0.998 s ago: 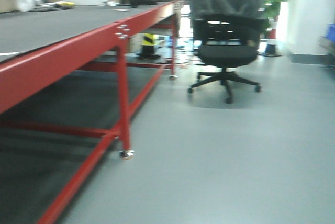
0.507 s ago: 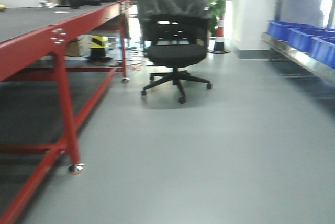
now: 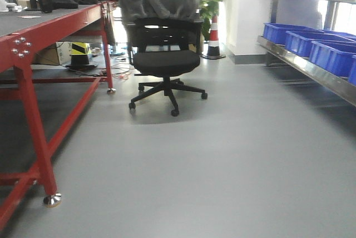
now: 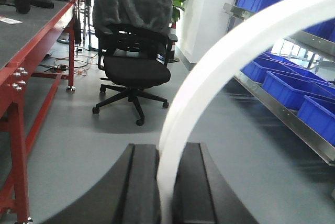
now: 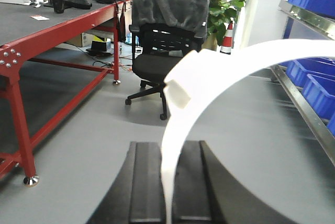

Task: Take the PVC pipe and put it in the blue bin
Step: 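Drive the base away from the bench holding the clamp in both grippers, then drive toward the steel rack of blue bins carrying the clamp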

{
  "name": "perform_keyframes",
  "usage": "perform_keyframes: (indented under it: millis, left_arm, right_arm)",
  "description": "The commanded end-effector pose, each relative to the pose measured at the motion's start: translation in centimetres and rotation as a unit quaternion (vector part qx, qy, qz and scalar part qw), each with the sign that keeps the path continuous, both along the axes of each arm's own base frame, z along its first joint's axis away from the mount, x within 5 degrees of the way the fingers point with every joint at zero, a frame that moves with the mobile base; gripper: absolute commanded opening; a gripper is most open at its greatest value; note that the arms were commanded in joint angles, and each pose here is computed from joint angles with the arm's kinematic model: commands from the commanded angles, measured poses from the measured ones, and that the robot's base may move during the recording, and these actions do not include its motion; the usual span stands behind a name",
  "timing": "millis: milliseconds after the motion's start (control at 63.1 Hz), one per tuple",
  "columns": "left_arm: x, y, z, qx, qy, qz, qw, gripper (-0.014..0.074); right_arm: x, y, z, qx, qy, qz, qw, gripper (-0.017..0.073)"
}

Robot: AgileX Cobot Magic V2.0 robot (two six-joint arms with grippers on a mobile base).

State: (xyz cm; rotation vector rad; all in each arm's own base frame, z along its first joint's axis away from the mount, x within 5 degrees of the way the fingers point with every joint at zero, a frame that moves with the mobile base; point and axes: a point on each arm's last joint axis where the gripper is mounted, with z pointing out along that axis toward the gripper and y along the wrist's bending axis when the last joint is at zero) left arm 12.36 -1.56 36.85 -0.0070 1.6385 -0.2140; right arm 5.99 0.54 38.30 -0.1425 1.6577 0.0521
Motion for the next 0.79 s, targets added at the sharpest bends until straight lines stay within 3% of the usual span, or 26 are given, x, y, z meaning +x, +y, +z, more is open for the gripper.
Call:
perform_keyframes:
  millis: [0,776]
  left_arm:
    - [-0.14,-0.03,0.36,-0.009,-0.016,-0.001,1.000,-0.0111]
    - [-0.14,-0.03,0.36,-0.009,-0.016,-0.001,1.000,-0.0111]
  right_arm:
    - [0.03,0.01,0.47,-0.002,-0.015,0.001,1.000,-0.0162]
    - [0.03,0.01,0.47,-0.002,-0.015,0.001,1.000,-0.0162]
